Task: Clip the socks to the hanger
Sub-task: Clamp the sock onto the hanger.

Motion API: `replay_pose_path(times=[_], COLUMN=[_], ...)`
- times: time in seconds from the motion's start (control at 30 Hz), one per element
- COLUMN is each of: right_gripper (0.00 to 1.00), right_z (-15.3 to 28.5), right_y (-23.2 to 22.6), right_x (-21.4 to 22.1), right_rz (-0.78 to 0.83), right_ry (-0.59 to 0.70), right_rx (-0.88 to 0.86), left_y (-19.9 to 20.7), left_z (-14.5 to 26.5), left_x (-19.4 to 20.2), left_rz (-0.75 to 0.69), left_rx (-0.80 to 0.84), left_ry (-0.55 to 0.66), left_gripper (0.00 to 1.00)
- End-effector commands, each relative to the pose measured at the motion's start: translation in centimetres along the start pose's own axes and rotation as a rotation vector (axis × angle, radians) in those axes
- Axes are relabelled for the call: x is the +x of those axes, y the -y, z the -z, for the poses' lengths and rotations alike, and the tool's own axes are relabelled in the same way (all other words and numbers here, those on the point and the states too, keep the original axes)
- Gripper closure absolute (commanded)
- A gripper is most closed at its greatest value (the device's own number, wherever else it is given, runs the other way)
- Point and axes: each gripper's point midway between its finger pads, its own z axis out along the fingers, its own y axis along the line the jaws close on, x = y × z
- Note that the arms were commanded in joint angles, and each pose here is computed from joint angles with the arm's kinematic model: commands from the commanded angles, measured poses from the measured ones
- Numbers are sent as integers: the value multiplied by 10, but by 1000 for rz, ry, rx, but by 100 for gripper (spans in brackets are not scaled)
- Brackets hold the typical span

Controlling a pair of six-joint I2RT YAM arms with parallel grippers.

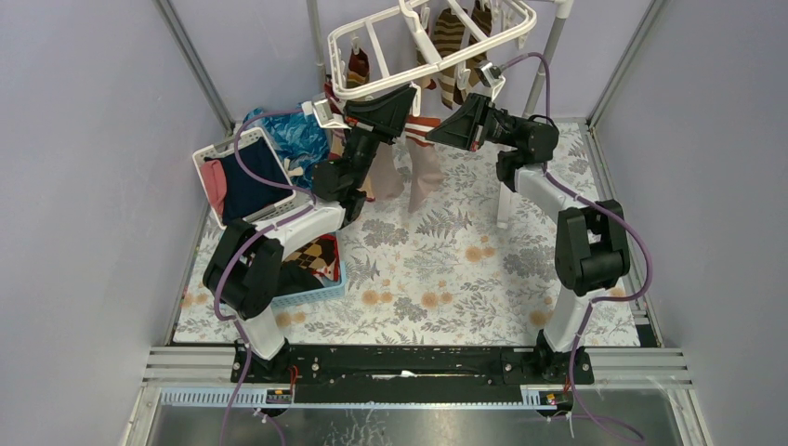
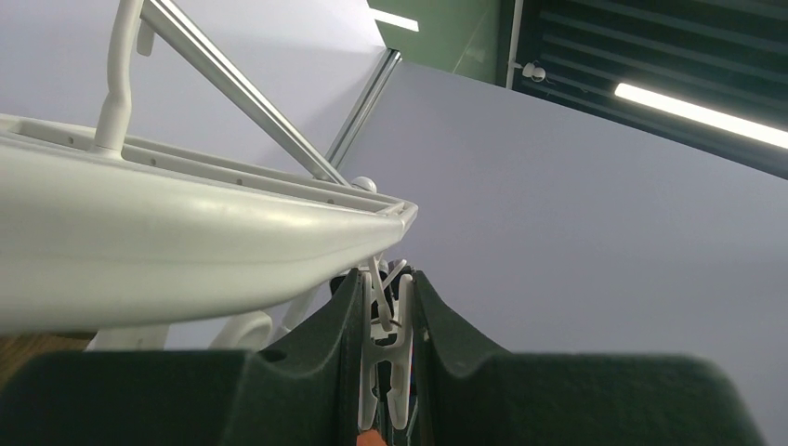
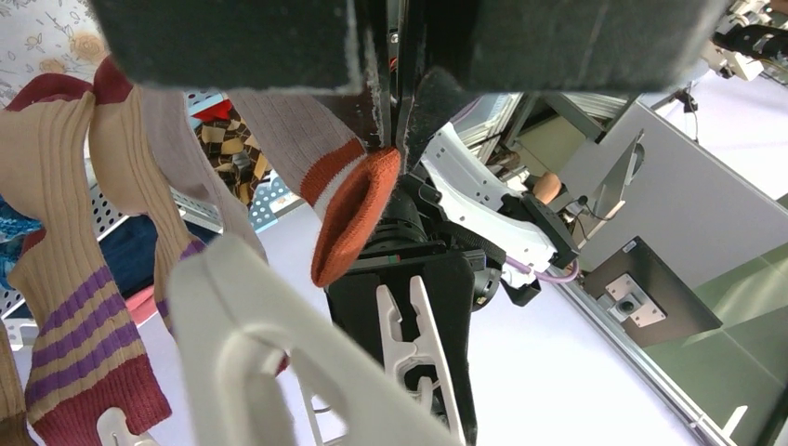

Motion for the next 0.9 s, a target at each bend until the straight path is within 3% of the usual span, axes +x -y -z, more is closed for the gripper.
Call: replay_pose_path(times=[0.0, 0.87], right_gripper=[100, 100], right_z=[-10, -27], right_y=[-42, -67], right_x=[1, -2], right_rz=[276, 314], right_ry=[-36, -43], right_rx=[-122, -184], left_y=[14, 16], left_z=[-2, -2], left_x=[-13, -13], left_rz=[15, 32], left_rx=[64, 72], left_ry=[39, 36], left_gripper=[94, 94])
